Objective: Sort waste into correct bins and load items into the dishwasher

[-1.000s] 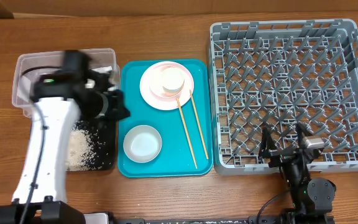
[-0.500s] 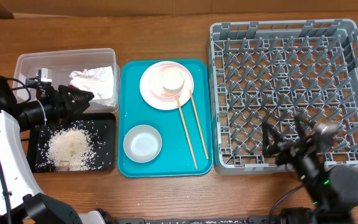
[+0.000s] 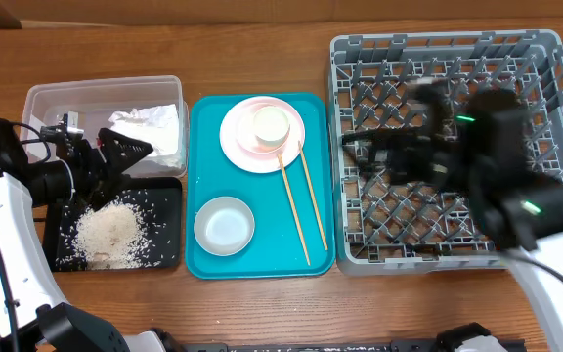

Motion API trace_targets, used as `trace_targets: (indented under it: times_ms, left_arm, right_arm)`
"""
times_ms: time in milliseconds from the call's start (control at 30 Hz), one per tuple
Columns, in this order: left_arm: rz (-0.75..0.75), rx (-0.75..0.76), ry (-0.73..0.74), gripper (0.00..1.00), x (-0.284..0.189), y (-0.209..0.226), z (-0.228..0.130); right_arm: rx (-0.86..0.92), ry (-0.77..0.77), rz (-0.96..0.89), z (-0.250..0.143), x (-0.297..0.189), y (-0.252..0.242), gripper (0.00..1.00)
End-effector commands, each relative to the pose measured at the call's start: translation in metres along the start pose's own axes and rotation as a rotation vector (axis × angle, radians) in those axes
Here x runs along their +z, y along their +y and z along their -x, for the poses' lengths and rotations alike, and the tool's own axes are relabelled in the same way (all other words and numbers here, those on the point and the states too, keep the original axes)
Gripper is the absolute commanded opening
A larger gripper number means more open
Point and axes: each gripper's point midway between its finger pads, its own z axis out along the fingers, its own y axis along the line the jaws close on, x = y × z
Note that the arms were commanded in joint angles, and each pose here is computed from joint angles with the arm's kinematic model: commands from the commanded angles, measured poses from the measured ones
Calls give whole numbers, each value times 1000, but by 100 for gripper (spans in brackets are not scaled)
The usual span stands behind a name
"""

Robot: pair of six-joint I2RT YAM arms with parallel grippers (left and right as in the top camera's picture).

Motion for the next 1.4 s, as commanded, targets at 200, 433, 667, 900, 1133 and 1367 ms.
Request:
trace_targets:
  times_ms: [200, 433, 667, 900, 1133, 1367]
  left_arm:
    - [252, 39, -10, 100, -8, 36, 3]
    - [377, 41, -12, 100, -14, 57, 4]
    - [560, 39, -12, 100, -28, 85, 5]
    - [586, 39, -12, 100, -31, 89, 5]
    - [586, 39, -12, 100, -31, 89, 5]
    - [586, 39, -12, 100, -31, 89, 5]
  right_arm:
    - [-200, 218, -276, -70, 106, 4, 100]
    - [-322, 298, -296, -97, 137, 5, 100]
    - [-317, 302, -323, -98, 138, -4, 78]
    - [-329, 260, -368, -102, 149, -24, 50]
    - [-347, 147, -401, -101, 167, -45, 47]
    - [-351, 85, -388, -110, 178, -58, 48]
